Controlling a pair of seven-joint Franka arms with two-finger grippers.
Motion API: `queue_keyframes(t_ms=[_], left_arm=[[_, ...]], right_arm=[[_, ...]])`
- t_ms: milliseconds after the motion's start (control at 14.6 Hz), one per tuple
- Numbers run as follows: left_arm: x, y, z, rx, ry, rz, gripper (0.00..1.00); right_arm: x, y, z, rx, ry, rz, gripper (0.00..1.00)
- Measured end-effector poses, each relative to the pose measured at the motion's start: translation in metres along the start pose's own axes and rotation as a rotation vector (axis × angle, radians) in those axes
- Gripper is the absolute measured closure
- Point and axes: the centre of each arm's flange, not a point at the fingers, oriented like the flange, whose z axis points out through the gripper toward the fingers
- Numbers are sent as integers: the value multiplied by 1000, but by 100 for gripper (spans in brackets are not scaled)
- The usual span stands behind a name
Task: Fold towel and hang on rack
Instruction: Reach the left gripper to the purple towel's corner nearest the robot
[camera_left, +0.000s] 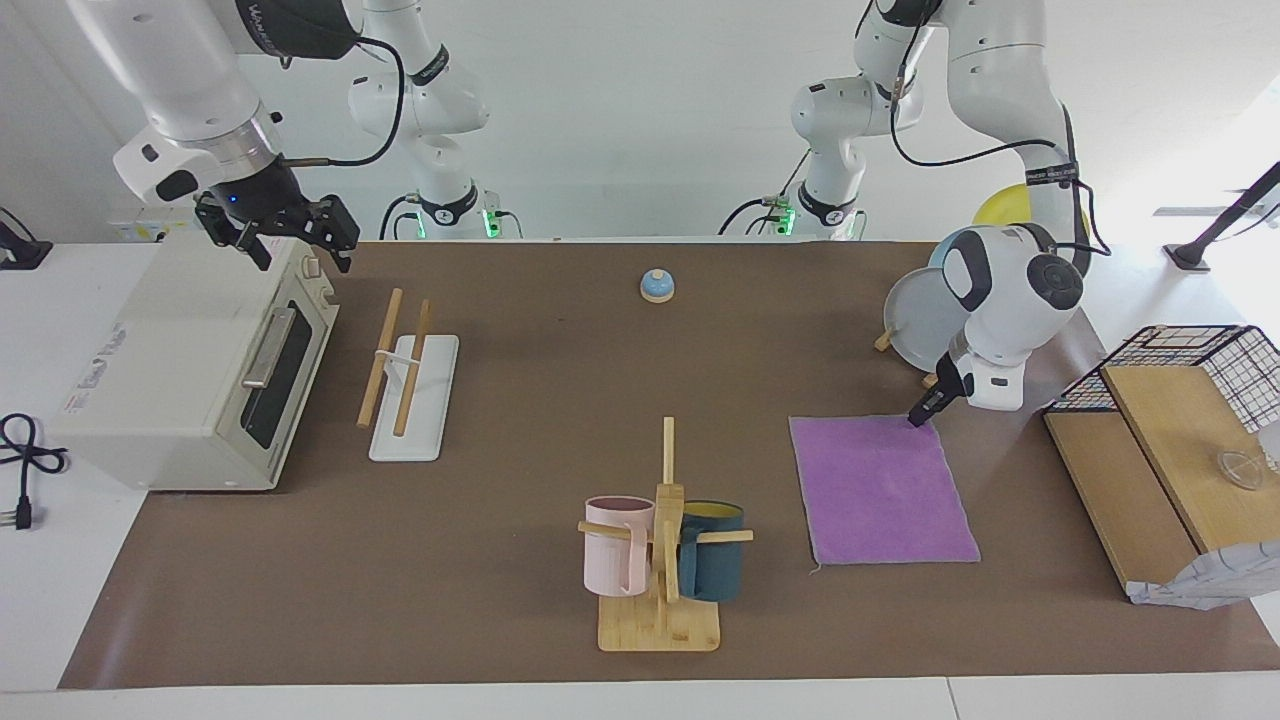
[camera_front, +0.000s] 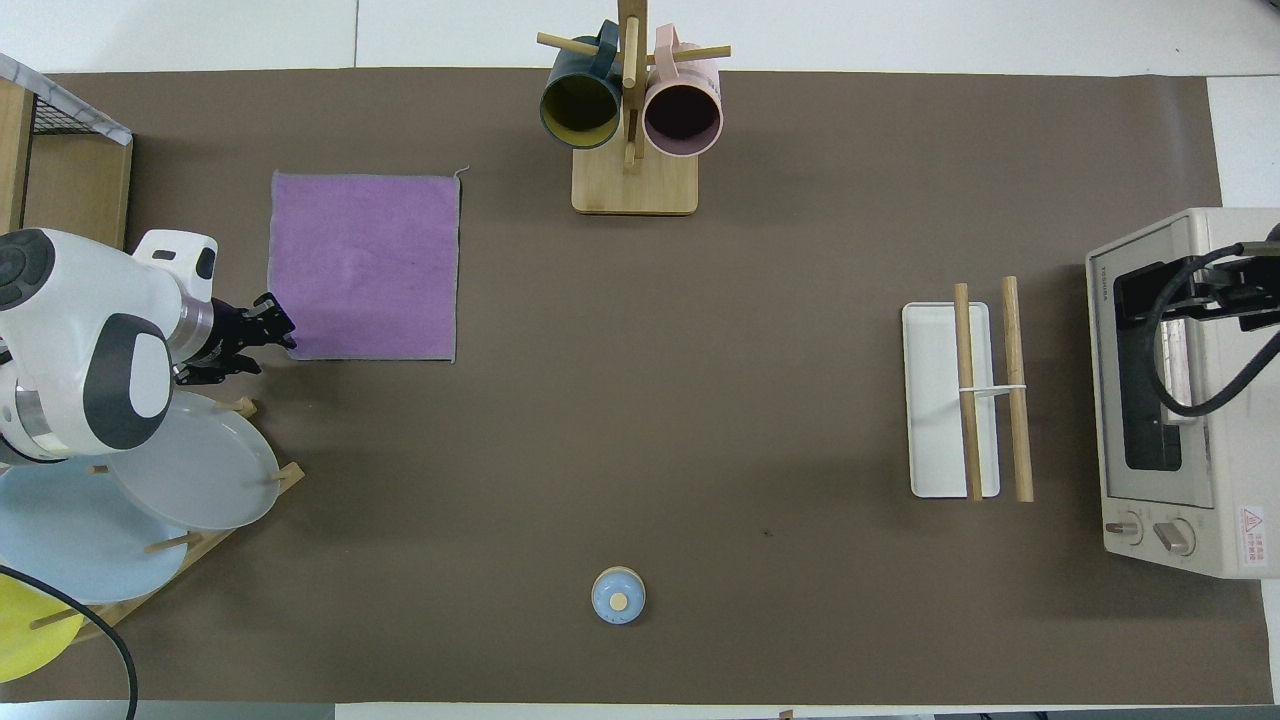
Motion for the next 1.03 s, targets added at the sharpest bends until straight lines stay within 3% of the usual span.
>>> queue_keyframes(t_ms=[480,755,1029], left_arm=[[4,2,-4,-20,36,69,49],[3,2,-3,-19,35,86,96],[4,3,-6,-21,40,115,98]], right_arm=[[-1,0,1,0,-6,0,0],[-1,0,1,0,-12,0,0],[-2,0,1,0,-15,0,0]])
